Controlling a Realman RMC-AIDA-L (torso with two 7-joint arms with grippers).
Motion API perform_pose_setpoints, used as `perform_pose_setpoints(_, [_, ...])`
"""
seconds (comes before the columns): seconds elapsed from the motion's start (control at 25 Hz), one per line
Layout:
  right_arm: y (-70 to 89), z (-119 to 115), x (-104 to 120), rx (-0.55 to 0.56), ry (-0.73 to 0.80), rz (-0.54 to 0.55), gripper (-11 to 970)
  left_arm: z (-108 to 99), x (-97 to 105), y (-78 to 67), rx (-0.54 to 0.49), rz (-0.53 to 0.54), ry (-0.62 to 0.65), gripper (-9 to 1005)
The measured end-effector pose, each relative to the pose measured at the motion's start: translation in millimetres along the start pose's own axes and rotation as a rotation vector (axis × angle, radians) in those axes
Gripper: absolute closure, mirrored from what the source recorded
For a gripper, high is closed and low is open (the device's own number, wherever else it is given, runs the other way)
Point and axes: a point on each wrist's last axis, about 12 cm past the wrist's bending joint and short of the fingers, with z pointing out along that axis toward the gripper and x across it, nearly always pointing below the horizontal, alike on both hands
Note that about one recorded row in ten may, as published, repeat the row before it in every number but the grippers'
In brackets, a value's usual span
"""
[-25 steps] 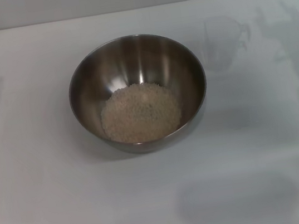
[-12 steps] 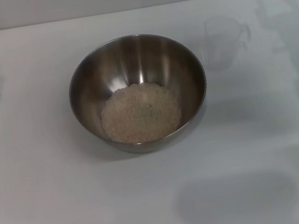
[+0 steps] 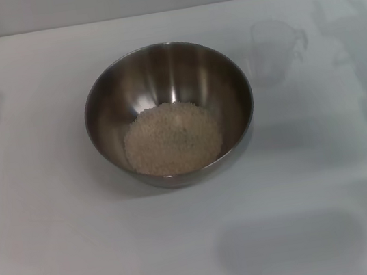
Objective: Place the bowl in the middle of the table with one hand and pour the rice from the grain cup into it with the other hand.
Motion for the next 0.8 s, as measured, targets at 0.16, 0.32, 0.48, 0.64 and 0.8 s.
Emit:
perform_pose_setpoints(0.16, [-1.2,-1.6,0.6,0.0,0.005,-0.001,366,-0.3,-0.7,1.1,-0.005,0.002,-0.005,190])
perform_pose_setpoints(0.32, [-1.5,-2.0,0.8,-0.001,0.007,-0.003,366,-1.2,-0.4,1.5,-0.006,0.003,-0.004,189])
perform_pose_setpoints(0.48, [-0.7,-0.9,0.8,-0.005,0.007,-0.004,366,-3.5,-0.6,0.9,0.0,-0.001,-0.011,189])
perform_pose_setpoints(0.64, [0.0,-0.1,1.0,-0.008,0.008,-0.004,366,-4.9,-0.3,0.3,0.003,-0.004,-0.012,190])
perform_pose_setpoints(0.8, [0.0,-0.2,2.5,-0.008,0.021,-0.005,366,-5.3,0.0,0.3,0.003,-0.005,-0.011,190])
